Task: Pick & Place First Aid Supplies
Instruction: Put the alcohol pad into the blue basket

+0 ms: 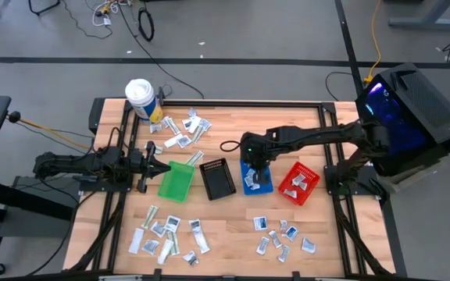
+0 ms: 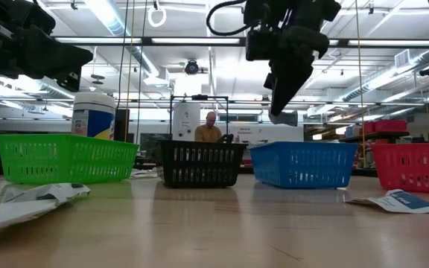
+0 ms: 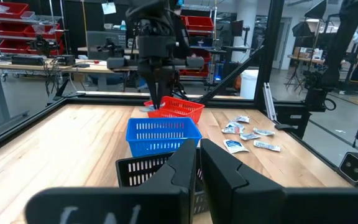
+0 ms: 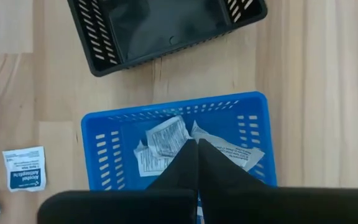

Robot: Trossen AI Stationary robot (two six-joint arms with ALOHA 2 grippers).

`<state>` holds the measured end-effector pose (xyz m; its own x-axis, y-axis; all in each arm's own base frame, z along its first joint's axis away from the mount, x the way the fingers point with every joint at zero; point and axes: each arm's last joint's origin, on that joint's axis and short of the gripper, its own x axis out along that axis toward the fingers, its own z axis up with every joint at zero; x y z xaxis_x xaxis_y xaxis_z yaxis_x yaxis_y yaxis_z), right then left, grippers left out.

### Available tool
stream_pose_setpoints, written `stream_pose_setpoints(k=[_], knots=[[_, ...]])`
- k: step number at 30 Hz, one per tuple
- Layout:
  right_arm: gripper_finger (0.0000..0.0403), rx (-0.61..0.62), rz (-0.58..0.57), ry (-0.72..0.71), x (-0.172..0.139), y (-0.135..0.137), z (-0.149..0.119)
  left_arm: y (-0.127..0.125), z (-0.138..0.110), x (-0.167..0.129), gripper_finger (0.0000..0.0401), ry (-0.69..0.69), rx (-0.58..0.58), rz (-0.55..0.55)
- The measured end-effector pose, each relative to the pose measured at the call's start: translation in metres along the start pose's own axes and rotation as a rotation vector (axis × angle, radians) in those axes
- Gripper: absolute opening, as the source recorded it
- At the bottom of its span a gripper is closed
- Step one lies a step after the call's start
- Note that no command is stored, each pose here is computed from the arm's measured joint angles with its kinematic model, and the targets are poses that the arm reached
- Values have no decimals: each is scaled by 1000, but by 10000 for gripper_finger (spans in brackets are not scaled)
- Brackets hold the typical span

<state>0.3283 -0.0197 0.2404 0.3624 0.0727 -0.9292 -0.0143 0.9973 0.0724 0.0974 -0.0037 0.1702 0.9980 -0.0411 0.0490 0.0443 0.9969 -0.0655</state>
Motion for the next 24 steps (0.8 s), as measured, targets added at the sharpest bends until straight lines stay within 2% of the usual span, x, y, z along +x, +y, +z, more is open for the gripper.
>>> stream_pose_setpoints(k=[6,15,24], knots=[[0,11,5,25,13,2,-1,0,0,0,32,0,0,0],[0,34,9,75,42,4,-26,0,0,0,32,1,0,0],[0,34,6,62,50,3,-32,0,0,0,32,1,0,0]])
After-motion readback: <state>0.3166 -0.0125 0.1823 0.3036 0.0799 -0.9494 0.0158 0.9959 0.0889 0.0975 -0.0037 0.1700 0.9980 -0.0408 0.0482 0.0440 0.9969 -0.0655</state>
